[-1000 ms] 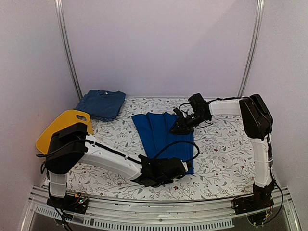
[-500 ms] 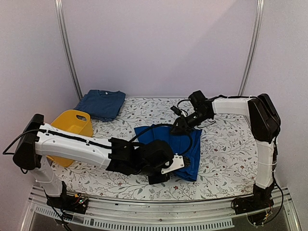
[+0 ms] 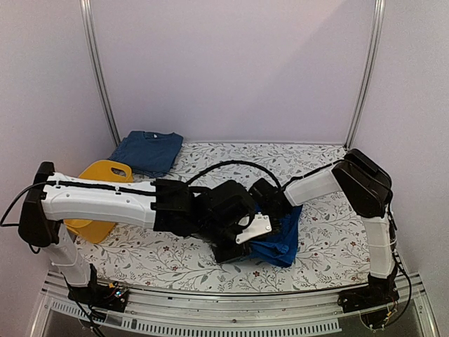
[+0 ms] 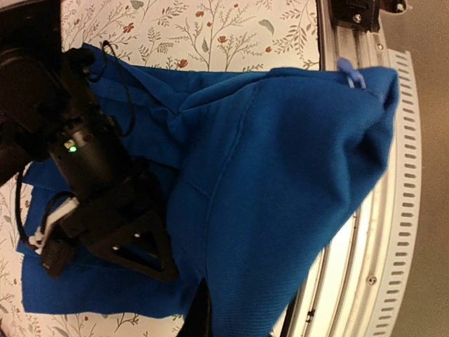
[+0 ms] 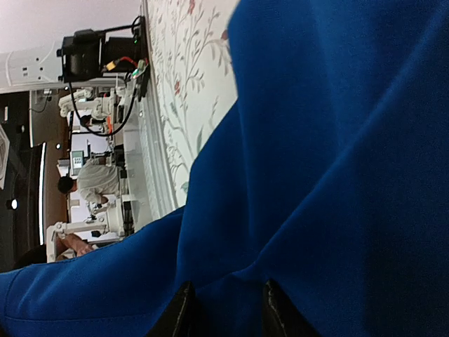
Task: Fold and stack the mixed laundry pile
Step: Pick up the rectangle-folded skirt from the center of the board, then fold the rectangle-folded skirt at the center of the board.
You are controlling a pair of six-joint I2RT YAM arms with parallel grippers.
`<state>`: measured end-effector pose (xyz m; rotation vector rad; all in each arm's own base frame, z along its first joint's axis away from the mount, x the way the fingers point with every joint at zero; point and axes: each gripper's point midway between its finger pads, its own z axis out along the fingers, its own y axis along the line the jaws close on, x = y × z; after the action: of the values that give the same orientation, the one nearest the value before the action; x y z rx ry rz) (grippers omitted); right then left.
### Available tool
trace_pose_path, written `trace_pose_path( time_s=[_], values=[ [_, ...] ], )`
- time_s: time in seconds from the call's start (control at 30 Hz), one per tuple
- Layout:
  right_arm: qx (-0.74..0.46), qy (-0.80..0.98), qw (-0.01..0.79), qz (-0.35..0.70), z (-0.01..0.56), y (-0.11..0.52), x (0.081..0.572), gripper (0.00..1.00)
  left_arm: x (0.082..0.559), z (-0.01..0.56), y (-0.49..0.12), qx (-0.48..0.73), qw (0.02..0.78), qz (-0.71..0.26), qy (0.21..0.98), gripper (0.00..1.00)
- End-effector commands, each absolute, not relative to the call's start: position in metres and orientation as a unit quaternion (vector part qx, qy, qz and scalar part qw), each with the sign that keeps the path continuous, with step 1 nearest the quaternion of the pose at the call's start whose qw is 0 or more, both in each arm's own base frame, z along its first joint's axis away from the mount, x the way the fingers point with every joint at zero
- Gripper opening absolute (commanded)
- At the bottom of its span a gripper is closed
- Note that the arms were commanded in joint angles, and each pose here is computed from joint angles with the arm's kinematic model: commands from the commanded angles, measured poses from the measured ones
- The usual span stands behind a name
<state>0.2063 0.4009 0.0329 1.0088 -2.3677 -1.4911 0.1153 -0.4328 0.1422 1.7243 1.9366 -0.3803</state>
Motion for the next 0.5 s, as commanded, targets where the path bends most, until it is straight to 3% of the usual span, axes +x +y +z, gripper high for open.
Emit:
trace_pose_path(
  time_s=[0.0, 0.1, 0.17, 0.23, 0.47],
  values=[
    [0.363, -0.77, 0.118, -0.511, 0.028, 0.407, 0.162, 0.32, 0.133, 0.2, -0.434, 0.602, 0.281, -0.201, 0.72, 0.0],
    [0.375, -0.756, 0.125, -0.522, 0.047, 0.413, 0.148, 0.33, 0.145, 0.209, -0.43, 0.596, 0.281, -0.21, 0.722, 0.0],
    [0.379, -0.755, 0.103, -0.525, 0.066, 0.416, 0.158, 0.41, 0.15, 0.211, -0.427, 0.595, 0.276, -0.22, 0.723, 0.0],
    [0.379, -0.759, 0.062, -0.526, 0.091, 0.419, 0.182, 0.49, 0.148, 0.208, -0.427, 0.601, 0.267, -0.225, 0.719, 0.0],
    [0.337, -0.775, -0.055, -0.531, 0.151, 0.391, 0.288, 0.58, 0.144, 0.184, -0.426, 0.614, 0.224, -0.245, 0.716, 0.0]
  ],
)
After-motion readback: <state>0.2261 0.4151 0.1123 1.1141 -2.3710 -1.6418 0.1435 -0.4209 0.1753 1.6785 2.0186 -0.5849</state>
